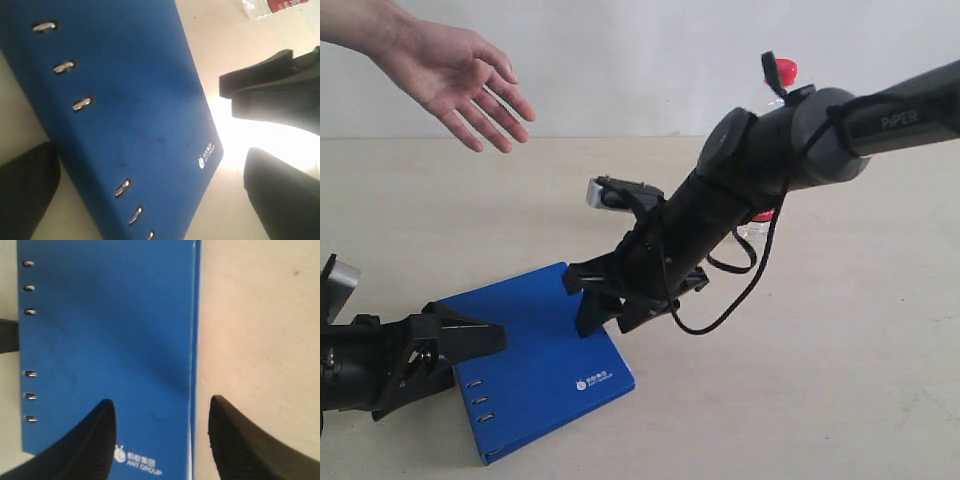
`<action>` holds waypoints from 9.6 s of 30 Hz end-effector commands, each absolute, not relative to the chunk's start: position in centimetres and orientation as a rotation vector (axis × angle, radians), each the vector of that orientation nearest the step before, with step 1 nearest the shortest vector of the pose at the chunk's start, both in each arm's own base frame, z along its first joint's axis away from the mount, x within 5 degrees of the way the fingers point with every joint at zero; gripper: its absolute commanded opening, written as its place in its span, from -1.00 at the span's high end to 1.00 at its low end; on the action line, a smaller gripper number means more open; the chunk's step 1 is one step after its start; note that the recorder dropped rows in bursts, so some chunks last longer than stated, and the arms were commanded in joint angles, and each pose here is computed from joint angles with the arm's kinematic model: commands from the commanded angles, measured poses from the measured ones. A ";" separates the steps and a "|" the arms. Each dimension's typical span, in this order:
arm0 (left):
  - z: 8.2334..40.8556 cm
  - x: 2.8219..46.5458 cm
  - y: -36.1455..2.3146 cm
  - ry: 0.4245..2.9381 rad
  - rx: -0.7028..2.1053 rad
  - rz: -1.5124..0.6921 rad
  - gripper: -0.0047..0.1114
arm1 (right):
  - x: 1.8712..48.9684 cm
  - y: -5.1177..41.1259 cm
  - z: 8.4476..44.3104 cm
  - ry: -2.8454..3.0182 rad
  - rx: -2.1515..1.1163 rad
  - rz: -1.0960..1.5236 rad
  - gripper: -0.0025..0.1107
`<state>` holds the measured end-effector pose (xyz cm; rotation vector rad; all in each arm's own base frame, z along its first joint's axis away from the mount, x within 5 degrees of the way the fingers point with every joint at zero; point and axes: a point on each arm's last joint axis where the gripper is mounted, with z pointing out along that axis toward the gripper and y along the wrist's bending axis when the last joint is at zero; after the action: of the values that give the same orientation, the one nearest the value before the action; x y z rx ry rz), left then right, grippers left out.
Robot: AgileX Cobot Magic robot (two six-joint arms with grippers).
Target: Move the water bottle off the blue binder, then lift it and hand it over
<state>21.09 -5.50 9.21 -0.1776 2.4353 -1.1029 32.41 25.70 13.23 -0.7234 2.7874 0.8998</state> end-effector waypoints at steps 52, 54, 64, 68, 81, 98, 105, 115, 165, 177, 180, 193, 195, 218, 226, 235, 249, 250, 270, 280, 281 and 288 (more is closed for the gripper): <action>7.8 20.4 -4.9 2.561 -0.207 -0.985 -0.71 | 32.7 29.1 18.7 2.681 -0.992 1.232 0.08; 7.8 20.4 -4.9 2.560 -0.209 -0.983 -0.71 | 32.7 29.0 17.7 2.704 -0.968 1.213 0.21; 7.4 20.1 -4.7 2.600 -0.206 -0.933 -0.71 | 34.2 27.6 16.9 2.669 -0.955 1.189 0.96; 8.1 20.2 -5.3 2.516 -0.163 -1.050 -0.71 | 35.1 26.4 19.7 2.474 -0.871 1.556 0.96; 8.1 20.6 -5.0 2.484 -0.123 -0.979 0.41 | 35.4 25.7 20.7 2.373 -0.883 1.631 0.96; 8.5 20.4 -5.5 2.461 -0.125 -1.069 0.08 | 36.1 25.0 20.5 2.387 -0.852 1.586 0.96; 9.6 20.1 -5.9 2.375 -0.014 -1.144 -0.10 | 37.1 23.5 20.5 2.401 -0.770 1.569 0.96; 10.3 18.9 -4.6 2.190 -0.247 -1.141 -0.26 | 37.3 24.0 21.4 2.324 -0.655 1.703 0.96; 10.6 19.0 -3.9 2.168 -0.119 -0.923 0.84 | 35.9 26.6 26.4 2.343 -1.216 1.213 -0.67; 16.1 17.8 -4.7 1.961 0.470 -0.728 0.84 | 35.1 24.8 29.9 2.195 -1.472 0.846 -0.67; 17.2 17.2 -5.2 1.871 0.613 -0.669 0.84 | 35.2 24.7 29.7 2.195 -1.496 0.810 -0.67; 16.4 16.8 -6.4 1.960 0.716 -0.570 -0.02 | 35.0 24.8 29.5 2.190 -1.540 0.758 -0.67; 16.5 17.0 -6.3 1.965 0.668 -0.572 -0.15 | 35.0 24.8 29.5 2.190 -1.540 0.758 -0.67; 13.5 19.1 -7.5 1.634 0.849 -0.569 0.26 | 35.1 24.7 29.4 2.267 -1.470 0.758 -0.63; 13.0 19.2 -7.4 1.664 0.839 -0.582 0.84 | 34.9 24.5 29.8 2.286 -1.445 0.749 0.98; 15.5 19.3 -7.3 1.693 0.580 -0.736 0.84 | 32.6 23.0 35.3 2.194 -1.391 0.688 0.96; 23.1 26.3 -7.8 1.782 0.163 -1.152 0.84 | 24.7 19.7 40.6 2.012 -1.396 0.801 0.96; 22.9 26.8 -7.8 1.788 0.118 -1.175 0.84 | 24.2 19.5 40.8 1.995 -1.400 0.807 0.96; 19.9 31.3 -6.2 1.685 -0.264 -1.161 0.84 | 19.8 17.7 42.4 1.890 -1.398 0.887 0.96; 20.8 31.0 -6.5 1.601 -0.203 -1.239 0.57 | 19.7 17.8 42.5 1.868 -1.406 0.900 0.96; 20.9 30.9 -6.6 1.588 -0.189 -1.252 0.18 | 19.7 17.8 42.5 1.869 -1.406 0.897 0.96; 19.8 29.4 -6.2 1.771 -0.179 -1.316 -0.08 | 19.7 17.8 42.4 1.868 -1.412 0.887 0.96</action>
<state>30.28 -6.56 20.36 -0.1754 1.7117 -1.3132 19.95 17.86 42.26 -1.4061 1.8838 0.8928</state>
